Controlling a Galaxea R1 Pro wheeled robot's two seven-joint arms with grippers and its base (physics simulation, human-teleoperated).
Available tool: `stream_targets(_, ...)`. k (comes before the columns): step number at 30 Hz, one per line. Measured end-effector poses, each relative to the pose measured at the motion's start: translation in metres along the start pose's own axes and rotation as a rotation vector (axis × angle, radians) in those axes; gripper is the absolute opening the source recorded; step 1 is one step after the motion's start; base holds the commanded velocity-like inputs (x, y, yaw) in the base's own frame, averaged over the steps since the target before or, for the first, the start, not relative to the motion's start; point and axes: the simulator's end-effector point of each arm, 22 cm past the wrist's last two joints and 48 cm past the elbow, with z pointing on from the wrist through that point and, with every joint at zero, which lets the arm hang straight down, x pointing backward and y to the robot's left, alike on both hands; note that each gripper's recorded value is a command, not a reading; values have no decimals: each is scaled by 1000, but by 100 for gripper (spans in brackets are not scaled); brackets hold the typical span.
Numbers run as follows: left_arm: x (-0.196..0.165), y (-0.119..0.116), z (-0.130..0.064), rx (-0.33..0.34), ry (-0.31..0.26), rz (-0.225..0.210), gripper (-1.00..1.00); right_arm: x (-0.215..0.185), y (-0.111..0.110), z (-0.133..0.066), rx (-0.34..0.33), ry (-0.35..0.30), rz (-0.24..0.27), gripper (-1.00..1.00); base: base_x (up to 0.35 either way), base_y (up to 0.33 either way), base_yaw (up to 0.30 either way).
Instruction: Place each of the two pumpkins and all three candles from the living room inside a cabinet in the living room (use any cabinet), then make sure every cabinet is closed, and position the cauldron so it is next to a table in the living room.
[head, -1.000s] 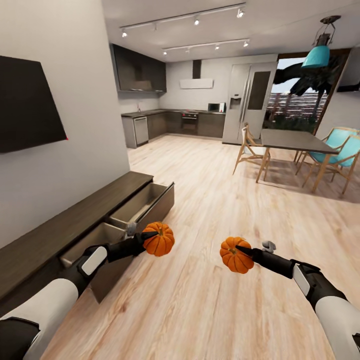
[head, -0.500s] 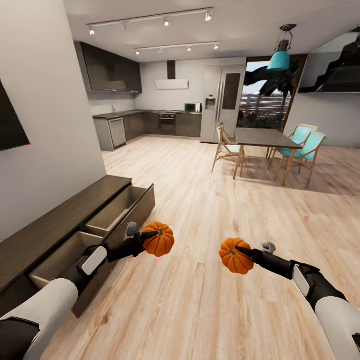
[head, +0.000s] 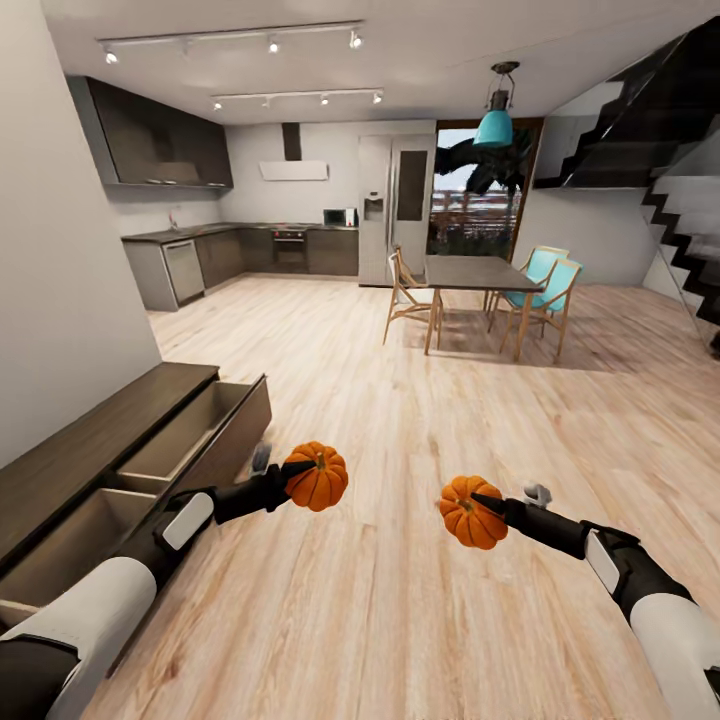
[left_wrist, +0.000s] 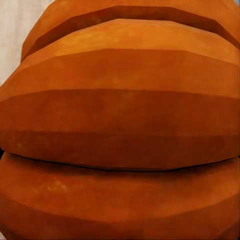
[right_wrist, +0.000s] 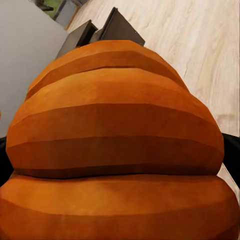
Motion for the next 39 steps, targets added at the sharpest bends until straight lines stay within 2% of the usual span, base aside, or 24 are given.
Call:
stream_targets(29,-2,-7,-2,6,-5,8,-100,-5,4,-2,-3,-8,-6,-100,0,0,-286)
stream_targets(39,-1,-1,-6,0,-10,-3,-100,-3,3,-2,1,-5,1,-100,0,0,-19)
